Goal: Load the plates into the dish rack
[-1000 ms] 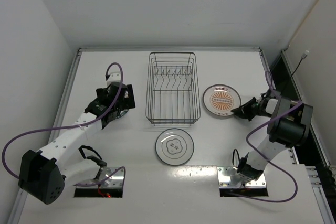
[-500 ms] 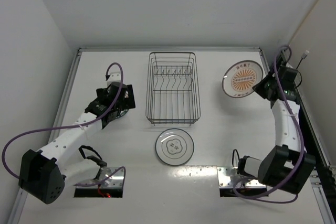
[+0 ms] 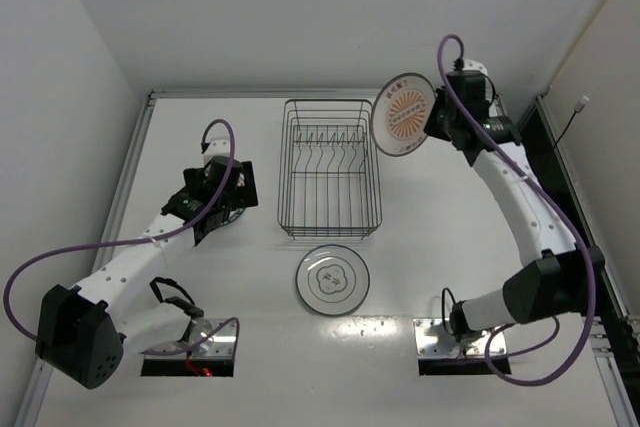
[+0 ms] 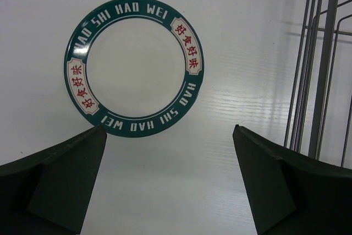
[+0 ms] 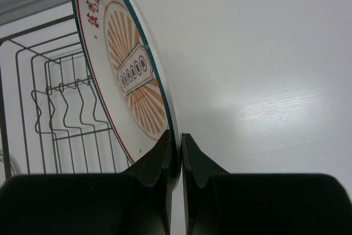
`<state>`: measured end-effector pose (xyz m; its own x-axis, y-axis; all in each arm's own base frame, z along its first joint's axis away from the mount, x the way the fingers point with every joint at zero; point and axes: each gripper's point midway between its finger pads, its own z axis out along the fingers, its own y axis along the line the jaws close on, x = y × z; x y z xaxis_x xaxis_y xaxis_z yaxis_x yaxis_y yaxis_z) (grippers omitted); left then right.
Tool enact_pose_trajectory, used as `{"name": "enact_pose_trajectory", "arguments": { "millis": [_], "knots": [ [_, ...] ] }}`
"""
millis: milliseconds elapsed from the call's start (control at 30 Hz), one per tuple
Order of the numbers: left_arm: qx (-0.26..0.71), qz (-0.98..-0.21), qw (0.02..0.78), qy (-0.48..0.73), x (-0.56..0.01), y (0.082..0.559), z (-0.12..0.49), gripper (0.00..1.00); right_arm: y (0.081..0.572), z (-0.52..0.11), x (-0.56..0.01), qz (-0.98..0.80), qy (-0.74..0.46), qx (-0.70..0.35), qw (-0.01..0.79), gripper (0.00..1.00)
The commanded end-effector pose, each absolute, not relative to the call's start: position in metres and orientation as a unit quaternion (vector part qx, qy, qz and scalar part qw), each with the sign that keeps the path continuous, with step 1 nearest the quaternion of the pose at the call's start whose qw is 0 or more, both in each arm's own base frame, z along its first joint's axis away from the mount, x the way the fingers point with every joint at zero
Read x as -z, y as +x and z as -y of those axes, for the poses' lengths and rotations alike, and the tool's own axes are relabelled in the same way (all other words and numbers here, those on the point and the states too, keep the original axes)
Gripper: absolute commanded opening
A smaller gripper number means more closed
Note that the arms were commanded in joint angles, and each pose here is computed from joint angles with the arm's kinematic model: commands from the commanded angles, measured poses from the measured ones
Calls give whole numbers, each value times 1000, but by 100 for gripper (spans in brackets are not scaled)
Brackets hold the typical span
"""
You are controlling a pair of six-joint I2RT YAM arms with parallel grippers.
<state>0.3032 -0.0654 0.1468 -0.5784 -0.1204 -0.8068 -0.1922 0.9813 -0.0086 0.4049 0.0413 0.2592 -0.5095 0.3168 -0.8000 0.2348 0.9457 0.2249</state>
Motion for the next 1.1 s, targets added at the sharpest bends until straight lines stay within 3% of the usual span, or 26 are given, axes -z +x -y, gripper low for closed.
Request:
{"name": "enact_pose_trajectory", "arguments": {
  "millis": [0, 433, 833, 1067],
  "knots": [
    [-37, -879, 465, -100, -158, 310, 64, 100, 420, -48, -274, -854, 164, 2, 493, 0],
    [-37, -879, 465, -100, -158, 310, 64, 100, 449, -105, -215, -886, 113, 98, 439, 0],
    [-37, -879, 465, -100, -158, 310, 64, 100, 443, -166, -205, -882, 65, 190, 426, 0],
    [-37, -879, 465, -100, -158, 310, 64, 100, 428, -147, -237, -853, 105, 224, 459, 0]
  ]
}}
